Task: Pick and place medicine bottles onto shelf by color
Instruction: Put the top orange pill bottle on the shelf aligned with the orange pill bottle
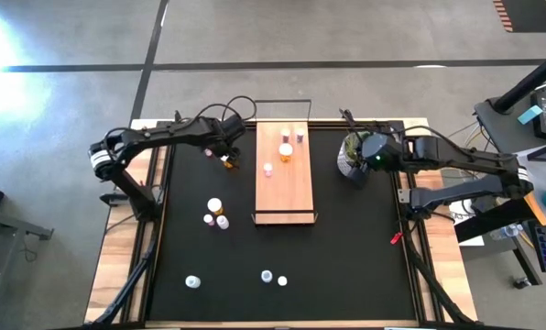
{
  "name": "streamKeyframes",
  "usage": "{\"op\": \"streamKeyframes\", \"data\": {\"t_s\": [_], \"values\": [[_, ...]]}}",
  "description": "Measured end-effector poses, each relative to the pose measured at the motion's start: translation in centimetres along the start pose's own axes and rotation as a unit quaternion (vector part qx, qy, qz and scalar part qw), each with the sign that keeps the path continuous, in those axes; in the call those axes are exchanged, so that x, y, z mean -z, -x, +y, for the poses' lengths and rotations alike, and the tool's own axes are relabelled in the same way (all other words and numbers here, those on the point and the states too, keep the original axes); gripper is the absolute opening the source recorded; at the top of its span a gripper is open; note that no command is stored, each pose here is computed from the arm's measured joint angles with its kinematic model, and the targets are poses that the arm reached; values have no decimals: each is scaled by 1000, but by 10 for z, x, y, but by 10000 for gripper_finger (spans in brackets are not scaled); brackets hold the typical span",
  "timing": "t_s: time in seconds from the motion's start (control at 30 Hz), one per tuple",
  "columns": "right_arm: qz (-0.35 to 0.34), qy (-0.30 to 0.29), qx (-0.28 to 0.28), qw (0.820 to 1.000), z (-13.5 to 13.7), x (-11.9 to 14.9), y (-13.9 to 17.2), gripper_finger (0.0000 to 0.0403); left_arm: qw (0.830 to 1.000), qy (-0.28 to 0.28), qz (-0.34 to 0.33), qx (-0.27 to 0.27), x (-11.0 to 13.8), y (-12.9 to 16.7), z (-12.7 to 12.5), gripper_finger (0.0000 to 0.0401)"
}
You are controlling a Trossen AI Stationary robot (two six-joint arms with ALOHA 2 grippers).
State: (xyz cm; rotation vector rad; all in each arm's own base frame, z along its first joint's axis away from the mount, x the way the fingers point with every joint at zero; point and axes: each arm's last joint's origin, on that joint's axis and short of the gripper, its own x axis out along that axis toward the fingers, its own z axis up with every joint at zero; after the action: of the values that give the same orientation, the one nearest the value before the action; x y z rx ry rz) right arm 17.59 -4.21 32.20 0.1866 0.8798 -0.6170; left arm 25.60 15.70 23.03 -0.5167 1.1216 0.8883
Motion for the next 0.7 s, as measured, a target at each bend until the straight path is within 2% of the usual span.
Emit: {"op": "streamKeyframes", "data": {"t_s": [0.33, 0.7], "values": [[-37, -47, -13, 998, -4, 24, -7, 226, 1000, -4, 18, -20, -1, -15, -2, 215], [-41, -48, -14, 998, -5, 24, -5, 226, 998, -7, 44, -32, 0, -33, -5, 215]]}}
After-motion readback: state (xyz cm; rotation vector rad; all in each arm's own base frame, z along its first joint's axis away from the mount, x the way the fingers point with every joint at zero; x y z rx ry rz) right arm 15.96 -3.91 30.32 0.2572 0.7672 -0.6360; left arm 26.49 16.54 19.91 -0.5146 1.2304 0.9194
